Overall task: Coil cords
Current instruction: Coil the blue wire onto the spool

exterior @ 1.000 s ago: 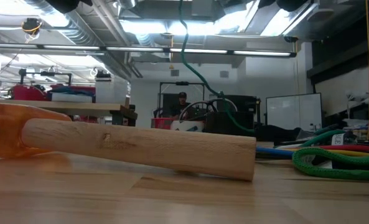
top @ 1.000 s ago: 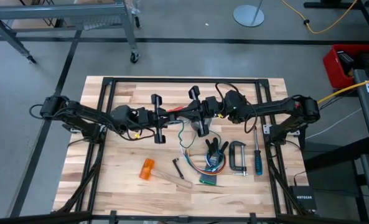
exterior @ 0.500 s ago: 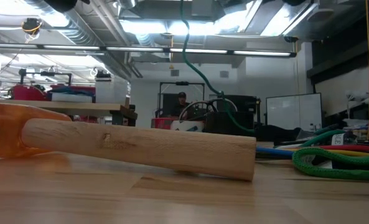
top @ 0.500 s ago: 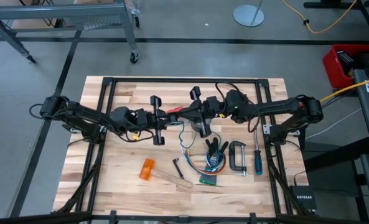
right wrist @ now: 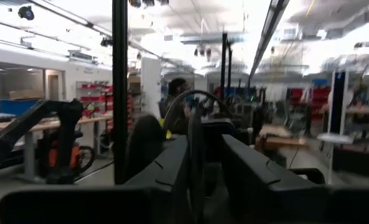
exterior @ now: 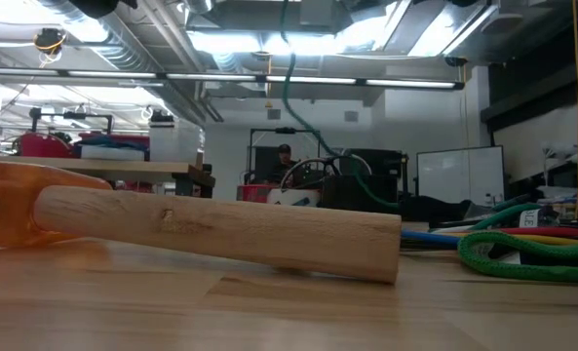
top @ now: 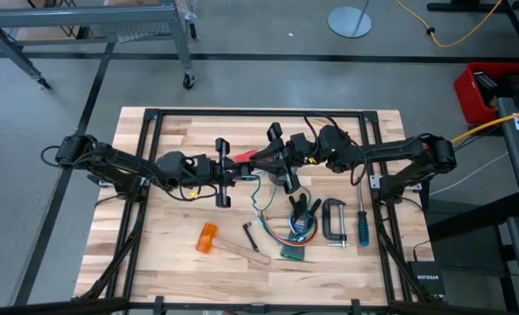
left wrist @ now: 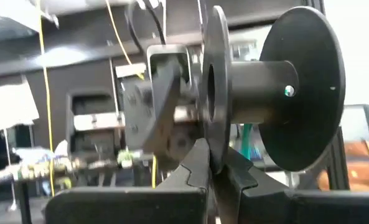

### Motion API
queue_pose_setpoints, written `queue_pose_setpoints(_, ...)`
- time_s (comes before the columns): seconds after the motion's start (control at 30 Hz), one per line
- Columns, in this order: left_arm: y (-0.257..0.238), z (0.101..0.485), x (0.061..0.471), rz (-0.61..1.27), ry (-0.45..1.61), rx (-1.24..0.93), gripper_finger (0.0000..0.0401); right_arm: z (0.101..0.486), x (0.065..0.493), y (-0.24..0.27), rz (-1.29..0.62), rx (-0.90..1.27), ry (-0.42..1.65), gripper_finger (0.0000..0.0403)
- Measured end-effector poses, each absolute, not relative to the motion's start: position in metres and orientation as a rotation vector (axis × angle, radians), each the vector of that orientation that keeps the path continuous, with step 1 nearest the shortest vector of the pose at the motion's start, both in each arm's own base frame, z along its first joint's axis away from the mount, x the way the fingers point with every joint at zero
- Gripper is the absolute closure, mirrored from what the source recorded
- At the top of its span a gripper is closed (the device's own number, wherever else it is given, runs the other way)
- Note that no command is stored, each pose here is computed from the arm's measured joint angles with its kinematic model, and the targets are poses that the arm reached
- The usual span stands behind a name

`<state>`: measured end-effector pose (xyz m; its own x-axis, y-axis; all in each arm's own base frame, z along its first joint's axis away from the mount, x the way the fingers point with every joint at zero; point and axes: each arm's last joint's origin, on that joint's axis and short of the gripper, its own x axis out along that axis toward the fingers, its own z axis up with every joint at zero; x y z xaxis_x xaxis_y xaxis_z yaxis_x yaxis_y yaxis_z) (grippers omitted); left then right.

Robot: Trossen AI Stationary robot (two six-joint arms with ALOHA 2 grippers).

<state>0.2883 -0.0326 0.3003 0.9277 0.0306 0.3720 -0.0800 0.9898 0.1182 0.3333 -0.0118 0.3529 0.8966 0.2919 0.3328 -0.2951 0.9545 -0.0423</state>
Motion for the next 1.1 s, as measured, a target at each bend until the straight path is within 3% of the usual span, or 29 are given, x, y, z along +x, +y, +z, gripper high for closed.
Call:
queue_pose_setpoints(0.4,-0.032,0.289,0.285,0.027,-0.16,0.084,0.0401,0.358,0.306,-0.01,0.297,0.089,-0.07,0.029)
queue_pose_setpoints(0.77,-0.032,0.27,0.282,-0.024,0.073,0.067,0.0401,0.326,0.307,-0.009,0.292,0.228,0.243,0.029)
queue_pose_setpoints(1.1,-0.029,0.254,0.28,-0.013,0.248,0.039,0.0401,0.319,0.307,-0.008,0.328,0.247,0.305,0.029)
